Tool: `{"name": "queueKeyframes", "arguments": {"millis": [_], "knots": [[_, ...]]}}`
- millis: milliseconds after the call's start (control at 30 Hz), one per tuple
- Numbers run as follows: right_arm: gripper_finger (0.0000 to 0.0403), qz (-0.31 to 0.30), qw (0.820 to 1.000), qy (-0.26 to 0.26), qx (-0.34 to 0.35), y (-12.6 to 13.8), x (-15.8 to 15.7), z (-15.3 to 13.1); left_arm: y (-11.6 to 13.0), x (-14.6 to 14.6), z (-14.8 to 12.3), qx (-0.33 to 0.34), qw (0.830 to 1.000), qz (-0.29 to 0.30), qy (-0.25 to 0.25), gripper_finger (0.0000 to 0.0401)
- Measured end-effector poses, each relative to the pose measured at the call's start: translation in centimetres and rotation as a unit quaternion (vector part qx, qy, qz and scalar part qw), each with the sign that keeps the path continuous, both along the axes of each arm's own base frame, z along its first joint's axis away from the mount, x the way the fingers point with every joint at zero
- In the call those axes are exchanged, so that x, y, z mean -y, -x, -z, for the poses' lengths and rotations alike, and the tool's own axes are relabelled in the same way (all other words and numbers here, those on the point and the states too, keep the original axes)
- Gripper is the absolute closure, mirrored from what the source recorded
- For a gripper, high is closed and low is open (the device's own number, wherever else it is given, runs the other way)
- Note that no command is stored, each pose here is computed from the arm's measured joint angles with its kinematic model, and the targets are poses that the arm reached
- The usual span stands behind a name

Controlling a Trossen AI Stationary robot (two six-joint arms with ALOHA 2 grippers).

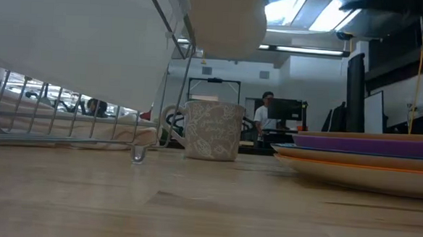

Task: Sort dishes
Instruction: Put the white plate into the dish rack

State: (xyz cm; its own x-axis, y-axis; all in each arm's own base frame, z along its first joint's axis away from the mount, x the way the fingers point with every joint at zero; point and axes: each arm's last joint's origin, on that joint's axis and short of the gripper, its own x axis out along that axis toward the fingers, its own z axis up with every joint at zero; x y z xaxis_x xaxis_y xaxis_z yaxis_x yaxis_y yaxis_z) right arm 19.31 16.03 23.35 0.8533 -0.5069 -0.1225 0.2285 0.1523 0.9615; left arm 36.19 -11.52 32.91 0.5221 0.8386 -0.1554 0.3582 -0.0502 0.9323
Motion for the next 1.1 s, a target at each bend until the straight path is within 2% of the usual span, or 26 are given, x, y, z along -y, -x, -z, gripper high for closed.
{"name": "queueKeyframes", "arguments": {"millis": [233,400,633,1100], "knots": [[0.0251,0.016,0.997,-0.046,0.052,0.0,0.3,1.8,-0.1,1.2,-0.4,0.005,0.999,0.037,0.012,0.0353],[0.0251,0.017,0.993,-0.085,0.086,-0.5,0.4,1.2,-0.3,2.6,-1.3,0.041,0.997,0.064,0.02,0.0353],[0.0251,0.029,0.975,-0.155,0.158,-1.3,1.0,-0.3,-0.3,4.2,-2.2,0.081,0.989,0.115,0.049,0.0353],[0.0251,0.033,0.967,-0.174,0.182,-3.0,3.2,-0.9,-0.1,4.4,-2.1,0.085,0.989,0.111,0.048,0.0353]]}}
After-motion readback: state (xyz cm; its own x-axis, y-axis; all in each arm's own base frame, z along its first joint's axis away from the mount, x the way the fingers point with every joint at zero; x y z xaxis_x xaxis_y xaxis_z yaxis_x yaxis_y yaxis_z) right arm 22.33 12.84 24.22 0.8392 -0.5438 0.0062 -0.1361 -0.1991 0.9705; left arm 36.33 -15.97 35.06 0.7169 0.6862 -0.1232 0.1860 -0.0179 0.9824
